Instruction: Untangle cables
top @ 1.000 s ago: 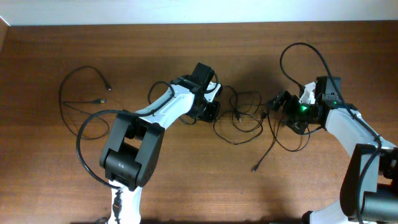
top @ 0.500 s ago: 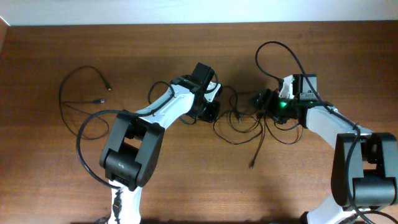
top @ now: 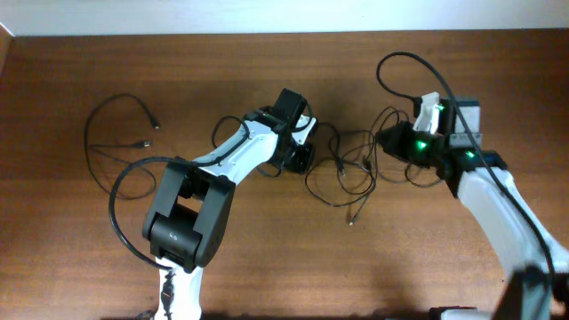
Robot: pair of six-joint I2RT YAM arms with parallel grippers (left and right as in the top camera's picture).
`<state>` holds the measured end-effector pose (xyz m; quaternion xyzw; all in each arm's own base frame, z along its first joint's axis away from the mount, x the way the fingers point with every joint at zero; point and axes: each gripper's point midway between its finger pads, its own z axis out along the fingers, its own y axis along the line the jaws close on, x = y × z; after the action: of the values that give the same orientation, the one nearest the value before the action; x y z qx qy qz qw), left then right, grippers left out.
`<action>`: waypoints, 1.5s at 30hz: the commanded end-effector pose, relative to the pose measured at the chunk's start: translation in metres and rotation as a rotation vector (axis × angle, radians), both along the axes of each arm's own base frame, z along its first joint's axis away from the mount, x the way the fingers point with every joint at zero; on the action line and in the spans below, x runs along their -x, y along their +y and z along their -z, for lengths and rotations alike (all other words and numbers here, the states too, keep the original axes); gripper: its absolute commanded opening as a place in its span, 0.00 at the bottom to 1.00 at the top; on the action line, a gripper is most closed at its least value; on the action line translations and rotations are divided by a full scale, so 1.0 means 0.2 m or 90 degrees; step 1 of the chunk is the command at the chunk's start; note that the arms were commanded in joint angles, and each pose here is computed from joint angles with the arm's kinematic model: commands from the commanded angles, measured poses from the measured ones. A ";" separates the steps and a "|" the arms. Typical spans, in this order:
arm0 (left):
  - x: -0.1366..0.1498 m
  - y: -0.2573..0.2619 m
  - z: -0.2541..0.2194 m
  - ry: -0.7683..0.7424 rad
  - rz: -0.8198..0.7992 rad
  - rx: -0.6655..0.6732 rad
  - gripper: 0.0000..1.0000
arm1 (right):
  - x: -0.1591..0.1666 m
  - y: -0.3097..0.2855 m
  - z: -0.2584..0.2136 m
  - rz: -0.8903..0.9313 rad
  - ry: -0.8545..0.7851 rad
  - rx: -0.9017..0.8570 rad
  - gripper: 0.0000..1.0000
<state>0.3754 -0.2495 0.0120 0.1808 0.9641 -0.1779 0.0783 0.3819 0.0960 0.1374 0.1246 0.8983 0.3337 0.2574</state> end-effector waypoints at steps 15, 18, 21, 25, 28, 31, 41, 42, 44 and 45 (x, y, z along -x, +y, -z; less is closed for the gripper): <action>-0.05 0.09 -0.03 0.019 -0.031 -0.010 0.33 | 0.53 0.28 -0.35 -0.248 -0.025 -0.089 0.04; -0.07 0.15 -0.06 0.031 -0.048 -0.016 0.44 | 0.61 0.41 -0.20 -0.303 0.040 -0.065 0.04; -0.09 0.23 -0.05 0.042 -0.073 -0.021 0.49 | 0.66 0.55 -0.05 -0.353 0.090 -0.033 0.04; -0.11 0.36 -0.05 0.067 -0.133 -0.025 0.51 | 0.64 0.68 0.17 -0.349 0.176 -0.021 0.04; -0.12 0.40 -0.05 0.074 -0.146 -0.027 0.54 | 0.59 0.74 0.27 -0.349 0.187 -0.034 0.04; -0.12 0.42 -0.04 0.072 -0.151 -0.040 0.57 | 0.53 0.76 0.32 -0.348 0.169 -0.038 0.05; -0.13 0.53 -0.02 0.068 -0.209 -0.108 0.82 | 0.29 0.59 0.32 -0.262 0.112 -0.038 0.64; -0.12 0.55 -0.04 0.075 -0.208 -0.099 0.76 | 0.23 0.50 0.32 -0.225 0.111 -0.038 0.64; -0.12 0.57 -0.13 0.068 -0.197 -0.082 0.77 | 0.17 0.32 0.34 -0.160 0.127 -0.040 0.81; -0.10 0.58 -0.18 0.066 -0.197 -0.080 0.78 | 0.16 0.23 0.37 -0.125 0.148 -0.026 0.98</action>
<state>0.3915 -0.1380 0.0159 0.0145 0.9951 -0.0960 0.0207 0.3442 0.1758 0.0759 0.0320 0.9143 0.3863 0.1179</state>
